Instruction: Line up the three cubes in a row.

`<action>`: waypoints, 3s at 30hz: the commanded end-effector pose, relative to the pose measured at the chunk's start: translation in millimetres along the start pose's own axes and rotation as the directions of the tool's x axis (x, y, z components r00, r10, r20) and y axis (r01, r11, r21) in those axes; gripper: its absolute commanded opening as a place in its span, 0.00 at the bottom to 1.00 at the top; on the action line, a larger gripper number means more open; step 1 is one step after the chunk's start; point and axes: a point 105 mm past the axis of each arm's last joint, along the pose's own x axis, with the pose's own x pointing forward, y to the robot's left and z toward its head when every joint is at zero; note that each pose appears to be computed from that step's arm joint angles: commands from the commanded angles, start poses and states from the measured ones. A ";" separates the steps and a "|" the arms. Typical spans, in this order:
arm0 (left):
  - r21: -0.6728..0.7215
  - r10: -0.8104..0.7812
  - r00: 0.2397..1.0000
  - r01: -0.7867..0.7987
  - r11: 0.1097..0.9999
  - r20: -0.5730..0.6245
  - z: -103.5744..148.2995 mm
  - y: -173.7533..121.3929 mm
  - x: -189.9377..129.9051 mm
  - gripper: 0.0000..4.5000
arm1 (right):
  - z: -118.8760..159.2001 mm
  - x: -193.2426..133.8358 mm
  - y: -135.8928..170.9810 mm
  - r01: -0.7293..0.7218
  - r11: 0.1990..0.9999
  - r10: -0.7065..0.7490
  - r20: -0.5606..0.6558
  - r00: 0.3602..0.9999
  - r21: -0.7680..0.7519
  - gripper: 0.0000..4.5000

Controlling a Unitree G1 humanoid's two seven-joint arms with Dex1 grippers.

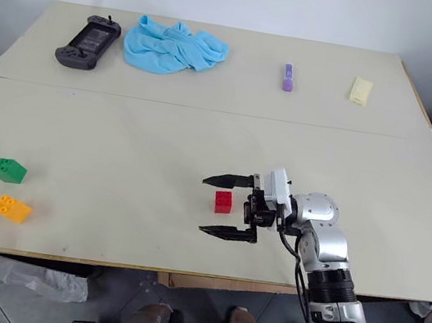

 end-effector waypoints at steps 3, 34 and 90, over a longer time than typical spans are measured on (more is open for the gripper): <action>-0.040 0.075 0.989 -0.081 0.996 -0.128 -26.7 17.9 -44.3 1.00 | 12.8 -3.3 7.9 -0.013 0.995 0.015 0.018 1.000 -0.094 0.99; -0.094 -0.083 0.958 0.059 0.994 -0.273 64.7 -49.1 175.5 1.00 | 26.1 -6.1 1.1 0.101 0.992 -0.103 -0.025 0.994 -0.076 0.99; 0.247 -0.792 -0.040 0.940 -0.237 -0.609 62.2 -332.7 199.4 0.33 | 26.6 -101.6 48.0 0.545 0.824 -0.566 -0.288 0.772 -0.158 1.00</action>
